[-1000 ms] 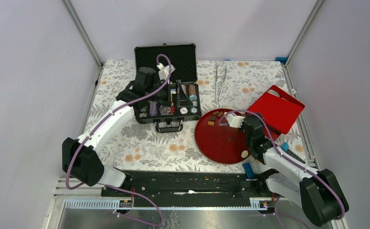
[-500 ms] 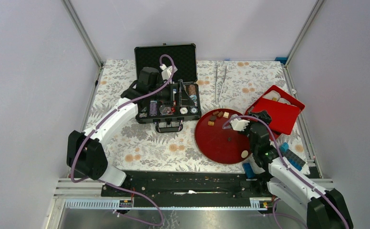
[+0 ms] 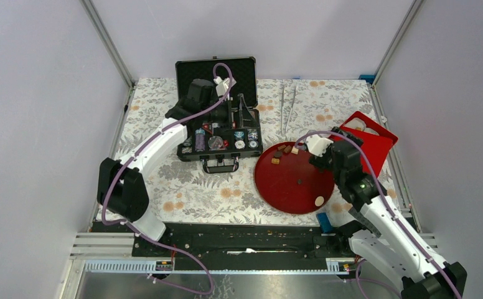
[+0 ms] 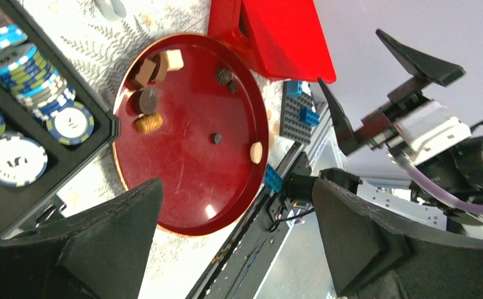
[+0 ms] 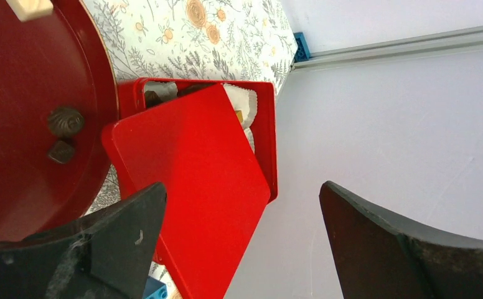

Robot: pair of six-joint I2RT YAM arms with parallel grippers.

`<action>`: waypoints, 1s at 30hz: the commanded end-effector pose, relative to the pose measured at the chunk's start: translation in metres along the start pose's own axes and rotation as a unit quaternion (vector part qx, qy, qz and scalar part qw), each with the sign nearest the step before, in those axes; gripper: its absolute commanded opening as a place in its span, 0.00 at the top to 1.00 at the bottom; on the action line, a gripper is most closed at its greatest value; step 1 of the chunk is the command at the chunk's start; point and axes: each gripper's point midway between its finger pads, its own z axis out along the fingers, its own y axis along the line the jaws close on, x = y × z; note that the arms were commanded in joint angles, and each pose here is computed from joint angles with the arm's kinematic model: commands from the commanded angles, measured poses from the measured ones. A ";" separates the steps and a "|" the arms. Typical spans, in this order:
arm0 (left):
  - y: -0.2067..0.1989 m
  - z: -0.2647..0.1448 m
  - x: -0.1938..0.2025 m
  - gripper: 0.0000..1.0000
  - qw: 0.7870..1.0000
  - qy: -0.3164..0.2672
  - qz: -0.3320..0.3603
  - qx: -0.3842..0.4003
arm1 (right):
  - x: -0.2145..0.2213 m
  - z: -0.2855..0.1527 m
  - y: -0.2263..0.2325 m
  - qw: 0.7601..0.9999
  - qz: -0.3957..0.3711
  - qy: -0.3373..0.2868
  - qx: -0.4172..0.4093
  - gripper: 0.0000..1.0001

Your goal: Pack the chocolate

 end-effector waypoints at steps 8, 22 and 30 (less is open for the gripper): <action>-0.033 0.046 -0.027 0.05 0.999 0.002 0.017 0.042 | -0.018 -0.037 0.006 0.978 0.181 0.027 -0.100 0.00; -0.041 0.172 0.023 0.07 0.997 0.066 -0.039 -0.029 | 0.060 -0.035 -0.054 0.723 0.652 0.224 0.046 0.00; -0.037 0.229 0.038 0.09 0.995 0.049 0.010 -0.083 | 0.102 -0.031 -0.048 0.609 0.740 0.252 0.133 0.00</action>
